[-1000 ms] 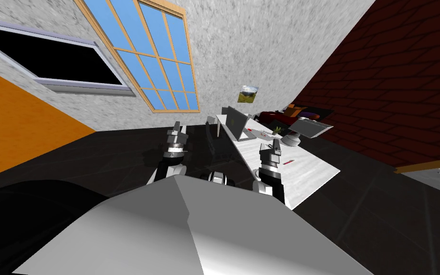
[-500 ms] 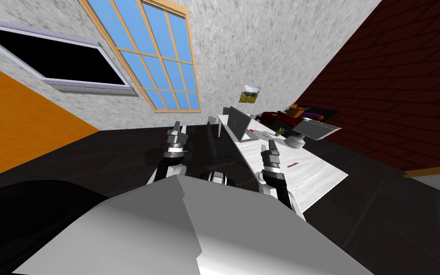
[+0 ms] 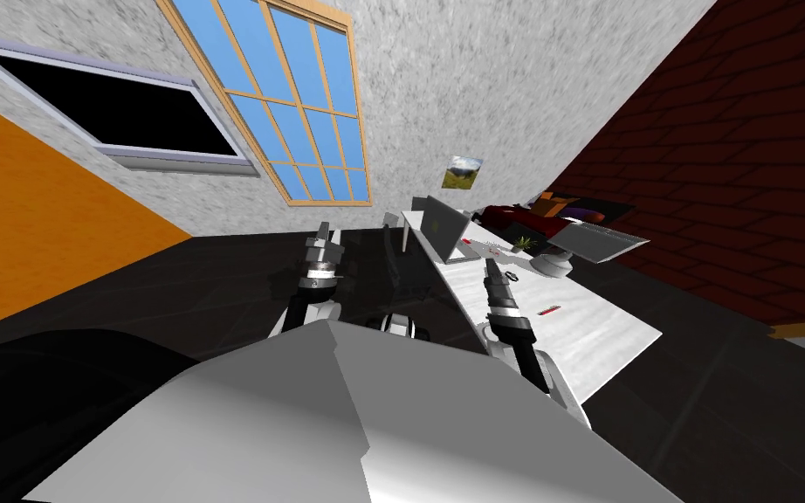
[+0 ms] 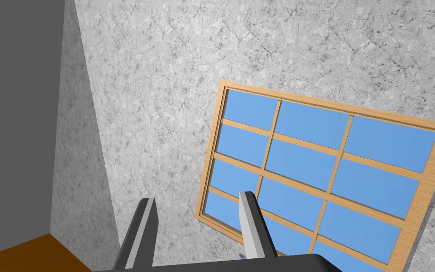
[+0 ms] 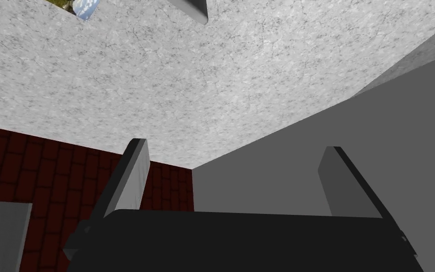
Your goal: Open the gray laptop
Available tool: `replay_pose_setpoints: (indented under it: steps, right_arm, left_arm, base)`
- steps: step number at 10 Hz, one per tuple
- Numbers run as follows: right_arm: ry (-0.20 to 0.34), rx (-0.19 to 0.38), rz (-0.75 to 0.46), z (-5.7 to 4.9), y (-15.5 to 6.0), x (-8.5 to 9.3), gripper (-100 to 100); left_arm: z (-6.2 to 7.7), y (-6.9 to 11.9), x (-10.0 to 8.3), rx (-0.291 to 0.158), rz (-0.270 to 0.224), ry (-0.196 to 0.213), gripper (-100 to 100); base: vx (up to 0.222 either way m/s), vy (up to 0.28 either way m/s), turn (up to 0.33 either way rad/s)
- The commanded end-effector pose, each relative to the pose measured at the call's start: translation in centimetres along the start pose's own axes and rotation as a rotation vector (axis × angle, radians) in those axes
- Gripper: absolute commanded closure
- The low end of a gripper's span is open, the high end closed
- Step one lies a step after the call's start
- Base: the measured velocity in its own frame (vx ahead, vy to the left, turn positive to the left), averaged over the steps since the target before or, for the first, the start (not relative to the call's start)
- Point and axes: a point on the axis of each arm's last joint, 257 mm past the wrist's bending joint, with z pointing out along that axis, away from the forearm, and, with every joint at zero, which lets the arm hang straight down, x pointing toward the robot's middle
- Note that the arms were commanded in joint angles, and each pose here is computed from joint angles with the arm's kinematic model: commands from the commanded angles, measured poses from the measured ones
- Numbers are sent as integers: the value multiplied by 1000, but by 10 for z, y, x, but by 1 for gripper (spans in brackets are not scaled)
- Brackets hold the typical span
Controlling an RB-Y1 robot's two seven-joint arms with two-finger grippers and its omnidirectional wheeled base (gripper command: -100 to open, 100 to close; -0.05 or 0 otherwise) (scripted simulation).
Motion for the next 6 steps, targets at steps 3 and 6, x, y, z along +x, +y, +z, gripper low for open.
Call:
replay_pose_setpoints:
  steps: [3,6]
  right_arm:
    - [86,24,-300,-4,-24,-11,-100]
    - [141,33,-490,-5,-38,-21,-100]
  left_arm:
    - [0,0,0,0,0,0,0]
    - [0,0,0,0,0,0,0]
  base:
    - [42,52,53]
    - [48,51,51]
